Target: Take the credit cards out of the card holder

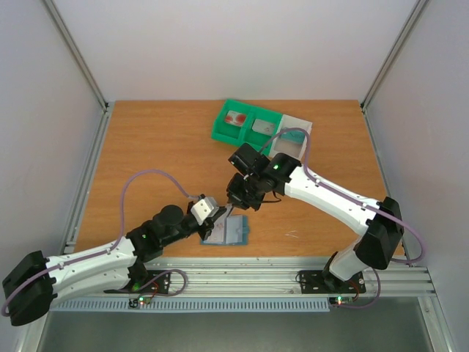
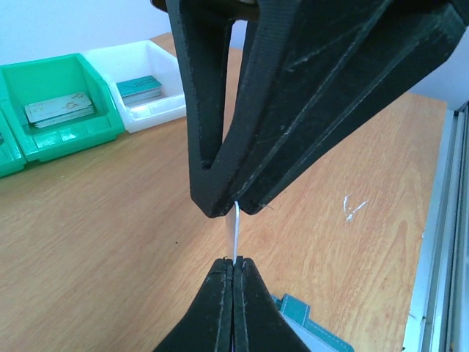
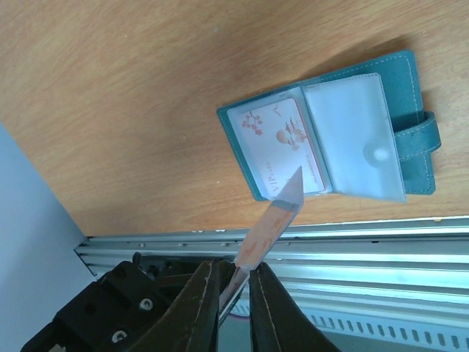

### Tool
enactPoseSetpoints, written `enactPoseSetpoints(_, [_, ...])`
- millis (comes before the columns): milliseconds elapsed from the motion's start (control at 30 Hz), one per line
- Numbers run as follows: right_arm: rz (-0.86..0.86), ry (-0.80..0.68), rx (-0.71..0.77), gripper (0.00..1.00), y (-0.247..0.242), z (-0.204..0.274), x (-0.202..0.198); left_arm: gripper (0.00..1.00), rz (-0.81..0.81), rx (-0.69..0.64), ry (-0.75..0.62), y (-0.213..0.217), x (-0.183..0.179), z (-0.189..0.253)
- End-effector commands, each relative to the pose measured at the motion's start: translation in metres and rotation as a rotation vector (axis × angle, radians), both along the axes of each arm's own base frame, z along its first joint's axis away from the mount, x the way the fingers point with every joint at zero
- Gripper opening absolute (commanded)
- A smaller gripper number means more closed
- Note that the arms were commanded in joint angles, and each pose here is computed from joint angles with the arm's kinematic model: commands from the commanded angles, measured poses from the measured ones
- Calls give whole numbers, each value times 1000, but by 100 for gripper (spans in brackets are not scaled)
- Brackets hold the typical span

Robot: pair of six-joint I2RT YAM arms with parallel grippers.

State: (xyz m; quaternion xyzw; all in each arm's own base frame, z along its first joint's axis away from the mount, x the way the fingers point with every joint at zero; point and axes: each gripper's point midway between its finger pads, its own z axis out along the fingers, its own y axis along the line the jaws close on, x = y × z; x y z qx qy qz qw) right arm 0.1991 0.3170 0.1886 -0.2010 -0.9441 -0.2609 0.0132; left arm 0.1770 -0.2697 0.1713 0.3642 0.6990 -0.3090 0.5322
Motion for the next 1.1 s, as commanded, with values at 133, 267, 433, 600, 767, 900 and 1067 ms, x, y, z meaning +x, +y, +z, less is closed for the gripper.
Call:
enactPoseSetpoints(133, [8,71,-29,14,-1,-16,-5,1,-13,16,-116,-7,4,20])
enactPoseSetpoints(267, [-2,99,-28,18,0,-20,-5,1,-13,32,-119,-7,5,17])
enactPoseSetpoints(433, [-20,124,-16,15,-1,-23,-3,0,-14,39,-118,-7,5,16])
enactPoseSetpoints(600, [-29,134,-23,10,-4,-27,-4,1,5,50,-119,-4,7,15])
enactPoseSetpoints(767, [-31,158,-18,11,-3,-31,-5,0,15,57,-121,-3,8,13])
enactPoseSetpoints(900, [-35,164,-19,11,-1,-32,-4,1,11,51,-125,-4,8,12])
enactPoseSetpoints(1067, [-38,182,-28,11,-1,-38,-4,0,8,41,-131,-5,7,11])
